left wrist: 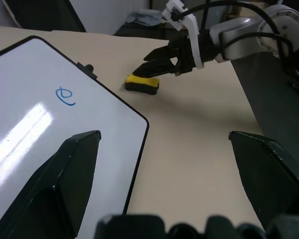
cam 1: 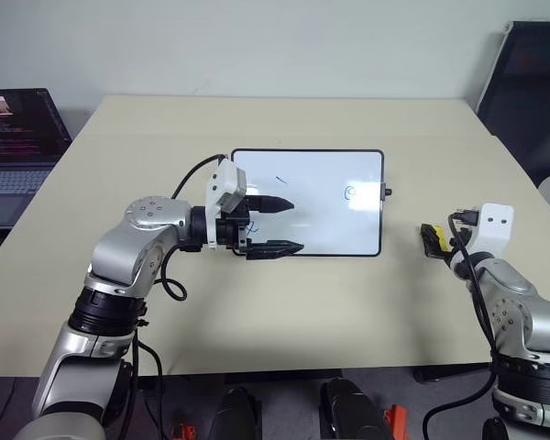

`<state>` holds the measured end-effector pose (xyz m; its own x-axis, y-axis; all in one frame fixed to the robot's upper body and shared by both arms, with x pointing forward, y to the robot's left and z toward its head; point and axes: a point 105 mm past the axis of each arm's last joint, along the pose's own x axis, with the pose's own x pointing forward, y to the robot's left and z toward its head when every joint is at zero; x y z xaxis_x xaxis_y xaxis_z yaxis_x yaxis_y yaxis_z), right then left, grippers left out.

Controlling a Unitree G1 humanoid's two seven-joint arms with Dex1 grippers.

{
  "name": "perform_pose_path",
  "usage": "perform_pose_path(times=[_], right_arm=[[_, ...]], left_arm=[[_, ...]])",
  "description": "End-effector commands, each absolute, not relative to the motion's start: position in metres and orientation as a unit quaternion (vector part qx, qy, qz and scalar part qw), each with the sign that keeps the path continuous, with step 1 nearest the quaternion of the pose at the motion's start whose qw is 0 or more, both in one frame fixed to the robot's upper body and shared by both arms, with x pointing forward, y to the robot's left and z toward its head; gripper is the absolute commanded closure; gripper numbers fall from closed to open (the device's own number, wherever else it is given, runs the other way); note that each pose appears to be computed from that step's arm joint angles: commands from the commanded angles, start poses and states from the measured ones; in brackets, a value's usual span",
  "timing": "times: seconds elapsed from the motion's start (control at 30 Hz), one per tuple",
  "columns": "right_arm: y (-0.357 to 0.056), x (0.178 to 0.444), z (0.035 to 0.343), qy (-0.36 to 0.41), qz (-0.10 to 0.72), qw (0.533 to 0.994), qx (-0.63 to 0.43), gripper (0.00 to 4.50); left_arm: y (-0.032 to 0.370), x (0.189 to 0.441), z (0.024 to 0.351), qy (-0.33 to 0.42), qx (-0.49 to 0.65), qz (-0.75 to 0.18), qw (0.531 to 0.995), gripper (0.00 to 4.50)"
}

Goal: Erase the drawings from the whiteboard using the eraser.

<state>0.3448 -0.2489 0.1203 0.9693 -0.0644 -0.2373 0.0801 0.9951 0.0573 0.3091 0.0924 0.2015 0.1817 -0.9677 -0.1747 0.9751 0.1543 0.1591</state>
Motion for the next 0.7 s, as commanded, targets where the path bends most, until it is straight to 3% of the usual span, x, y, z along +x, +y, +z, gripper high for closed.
perform_pose_path(times=[0.03, 0.57, 0.7], right_arm=[[-0.251, 0.35, 0.132, 0.094, -0.032, 0.995, 0.024, 0.01], [-0.262, 0.367, 0.111, 0.131, -0.044, 0.99, 0.017, 0.01], [-0.265, 0.368, 0.11, 0.135, -0.05, 0.989, 0.016, 0.89]], left_arm=[[0.09, 0.307, 0.214, -0.01, 0.136, -0.645, 0.752, 0.0], [0.101, 0.307, 0.212, -0.002, 0.142, -0.629, 0.765, 0.0], [0.102, 0.307, 0.211, -0.001, 0.142, -0.626, 0.767, 0.0]])
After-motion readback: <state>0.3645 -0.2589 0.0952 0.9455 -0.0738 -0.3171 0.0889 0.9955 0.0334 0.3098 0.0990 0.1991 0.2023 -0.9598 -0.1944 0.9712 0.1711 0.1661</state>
